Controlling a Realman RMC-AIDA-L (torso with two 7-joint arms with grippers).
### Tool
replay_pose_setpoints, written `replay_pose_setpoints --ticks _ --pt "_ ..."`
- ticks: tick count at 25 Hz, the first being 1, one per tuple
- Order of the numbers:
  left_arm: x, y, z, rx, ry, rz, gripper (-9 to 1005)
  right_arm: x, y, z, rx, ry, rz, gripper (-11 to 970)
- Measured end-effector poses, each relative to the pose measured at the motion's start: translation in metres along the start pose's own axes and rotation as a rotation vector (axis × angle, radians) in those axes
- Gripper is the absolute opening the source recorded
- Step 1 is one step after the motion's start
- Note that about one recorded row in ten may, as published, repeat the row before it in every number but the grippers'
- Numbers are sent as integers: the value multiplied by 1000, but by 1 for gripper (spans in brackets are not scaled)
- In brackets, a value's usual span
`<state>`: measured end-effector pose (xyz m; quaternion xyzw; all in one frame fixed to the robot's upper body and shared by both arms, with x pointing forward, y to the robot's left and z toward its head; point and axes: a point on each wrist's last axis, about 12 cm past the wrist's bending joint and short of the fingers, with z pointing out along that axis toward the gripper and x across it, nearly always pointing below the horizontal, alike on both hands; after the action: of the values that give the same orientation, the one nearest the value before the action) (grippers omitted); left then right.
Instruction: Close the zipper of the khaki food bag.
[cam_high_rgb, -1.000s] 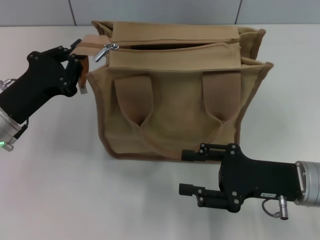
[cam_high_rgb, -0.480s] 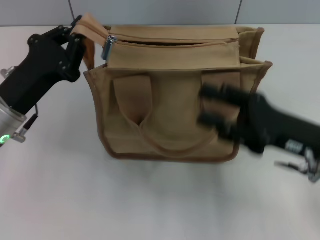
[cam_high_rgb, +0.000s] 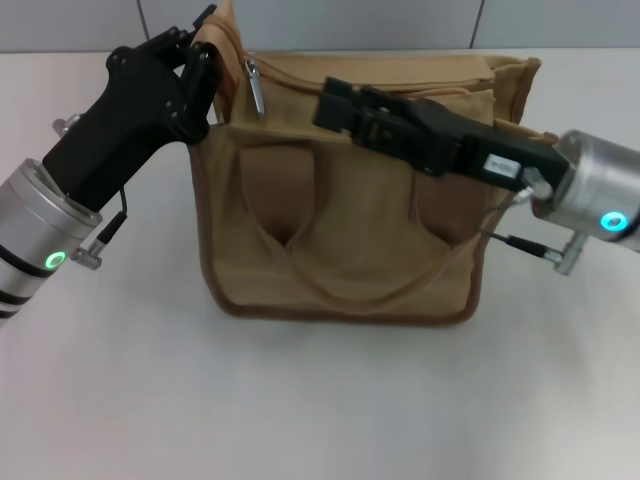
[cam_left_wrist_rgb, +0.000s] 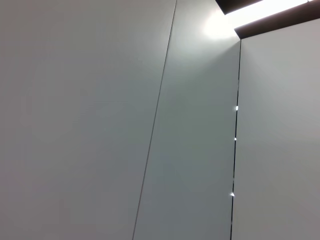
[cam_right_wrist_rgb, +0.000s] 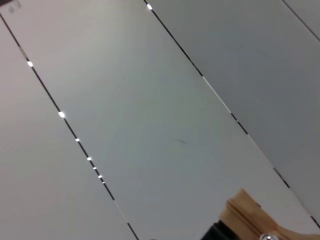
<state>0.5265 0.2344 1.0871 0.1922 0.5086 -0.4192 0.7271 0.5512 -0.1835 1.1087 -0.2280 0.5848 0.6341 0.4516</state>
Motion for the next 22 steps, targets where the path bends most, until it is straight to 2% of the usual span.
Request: replay_pose_setpoints --ticks 7,16,19,22 --pt "-2 1 5 7 -20 -5 31 -2 -5 21 6 25 46 630" --pt "-3 -1 16 41 -23 -10 34 -5 -12 32 40 45 80 630" --pt "-3 -1 18 50 -23 -11 34 -6 -9 40 0 68 82 629" --pt "-3 -1 21 57 -26 -14 35 -6 -10 40 14 71 81 629"
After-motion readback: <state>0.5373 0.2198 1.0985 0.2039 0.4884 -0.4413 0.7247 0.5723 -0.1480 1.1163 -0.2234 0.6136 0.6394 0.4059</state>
